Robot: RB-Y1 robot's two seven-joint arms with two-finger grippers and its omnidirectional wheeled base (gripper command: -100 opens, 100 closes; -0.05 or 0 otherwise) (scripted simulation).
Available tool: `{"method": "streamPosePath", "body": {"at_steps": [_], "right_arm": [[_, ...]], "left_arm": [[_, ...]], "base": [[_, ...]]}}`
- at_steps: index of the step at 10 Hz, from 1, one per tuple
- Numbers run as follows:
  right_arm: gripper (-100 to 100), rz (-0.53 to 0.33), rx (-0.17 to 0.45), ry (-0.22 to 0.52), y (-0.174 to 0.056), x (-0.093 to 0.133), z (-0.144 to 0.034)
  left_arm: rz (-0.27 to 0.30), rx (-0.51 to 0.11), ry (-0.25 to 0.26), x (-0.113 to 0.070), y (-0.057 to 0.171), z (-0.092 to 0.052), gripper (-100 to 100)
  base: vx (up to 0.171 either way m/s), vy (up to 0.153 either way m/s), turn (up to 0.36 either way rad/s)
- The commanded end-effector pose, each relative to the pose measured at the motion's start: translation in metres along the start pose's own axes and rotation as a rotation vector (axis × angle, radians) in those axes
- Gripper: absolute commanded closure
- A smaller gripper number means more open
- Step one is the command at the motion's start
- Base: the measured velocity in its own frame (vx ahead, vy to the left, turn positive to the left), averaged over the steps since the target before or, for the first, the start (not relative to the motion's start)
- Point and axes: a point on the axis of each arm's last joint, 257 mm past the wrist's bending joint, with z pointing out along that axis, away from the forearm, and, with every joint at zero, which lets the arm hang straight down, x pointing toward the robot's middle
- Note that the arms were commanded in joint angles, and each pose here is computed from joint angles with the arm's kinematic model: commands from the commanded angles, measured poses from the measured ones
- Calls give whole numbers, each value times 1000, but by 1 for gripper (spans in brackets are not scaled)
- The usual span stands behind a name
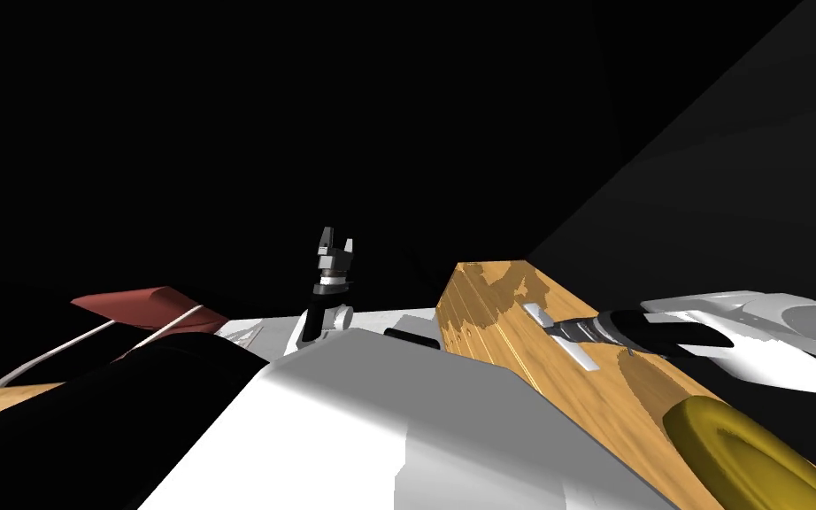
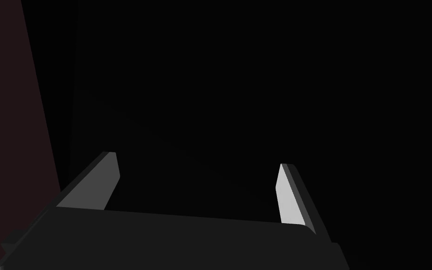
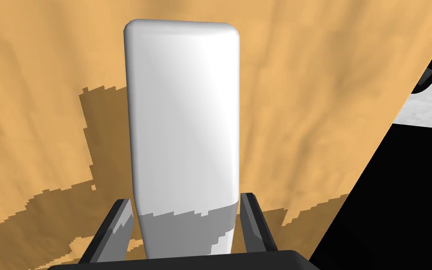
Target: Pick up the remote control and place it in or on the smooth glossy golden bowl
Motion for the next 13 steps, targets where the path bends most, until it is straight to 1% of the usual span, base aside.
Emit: {"method": "streamPosePath", "body": {"at_steps": [1,3,6,10,13], "right_arm": [[100,12,-4,-24,-8,-7,-6],[100,31,-13,-44,-17,-10,-11],[100,63,-37,-62,-27,-6,-17],[100,103,-74,-63,-36,10,-24],[100,127,-95,-51,-41,27,-31]], "left_arm": [[0,0,0,0,0,0,0],[0,0,0,0,0,0,0],[0,0,0,0,0,0,0],[0,0,0,0,0,0,0],[0,0,0,0,0,0,0]], "base": [[15,42,116],[30,19,110],[32,2,106],[17,-30,102],[-12,-45,66]]}}
